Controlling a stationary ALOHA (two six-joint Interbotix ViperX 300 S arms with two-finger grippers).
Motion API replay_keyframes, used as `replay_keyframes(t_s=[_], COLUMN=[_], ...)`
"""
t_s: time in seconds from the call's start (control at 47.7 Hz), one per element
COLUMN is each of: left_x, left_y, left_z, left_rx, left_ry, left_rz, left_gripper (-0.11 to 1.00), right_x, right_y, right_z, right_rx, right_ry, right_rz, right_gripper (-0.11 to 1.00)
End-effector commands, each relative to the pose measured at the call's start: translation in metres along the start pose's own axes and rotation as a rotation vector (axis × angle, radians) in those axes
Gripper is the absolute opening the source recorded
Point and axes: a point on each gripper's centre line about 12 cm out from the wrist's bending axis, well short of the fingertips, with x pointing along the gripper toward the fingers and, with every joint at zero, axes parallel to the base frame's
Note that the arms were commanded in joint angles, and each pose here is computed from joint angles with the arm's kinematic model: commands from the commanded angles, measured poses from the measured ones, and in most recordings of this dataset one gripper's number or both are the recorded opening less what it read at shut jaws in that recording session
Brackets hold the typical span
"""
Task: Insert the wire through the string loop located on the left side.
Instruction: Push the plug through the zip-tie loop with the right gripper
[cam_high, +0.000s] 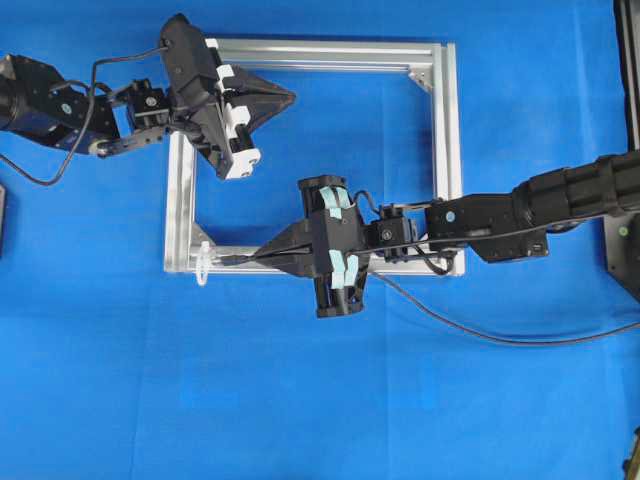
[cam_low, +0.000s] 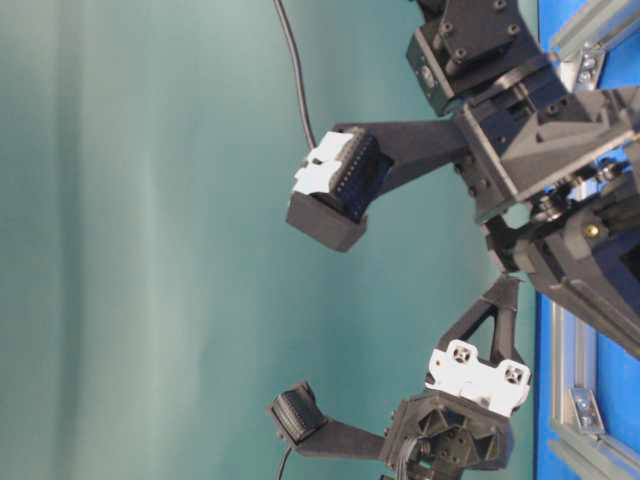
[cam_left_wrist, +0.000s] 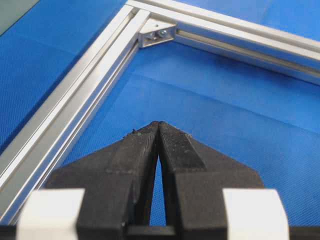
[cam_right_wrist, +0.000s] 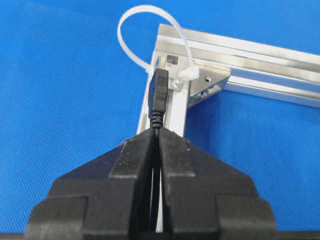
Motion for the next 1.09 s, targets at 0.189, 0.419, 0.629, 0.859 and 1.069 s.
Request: replay_keyframes(t_s=[0.189, 0.419, 0.629, 0.859, 1.069], left_x=[-0.002, -0.002, -0.002, -0.002, -0.002], left_y=[-0.001, -0.001, -0.001, -0.001, -0.001], left_z=[0.014, 0.015, 0.016, 0.014, 0.016], left_rx=[0.000, 0.000, 0.000, 0.000, 0.000], left_ry=[-0.043, -0.044, -0.047, -0.043, -0.046], left_rz=[-0.005, -0.005, -0.005, -0.005, -0.005], left_gripper=[0.00, 0.00, 0.00, 0.00, 0.00], right_x=[0.001, 0.002, 0.013, 0.030, 0.042], right_y=[0.002, 0.002, 0.003, 0.002, 0.002], right_z=[0.019, 0.021, 0.026, 0.036, 0.041], right_rx=[0.002, 0.002, 0.003, 0.001, 0.002], right_ry=[-0.057, -0.060, -0.075, -0.095, -0.100], right_rz=[0.004, 0.005, 0.006, 0.005, 0.005], right_gripper=[0.00, 0.00, 0.00, 0.00, 0.00])
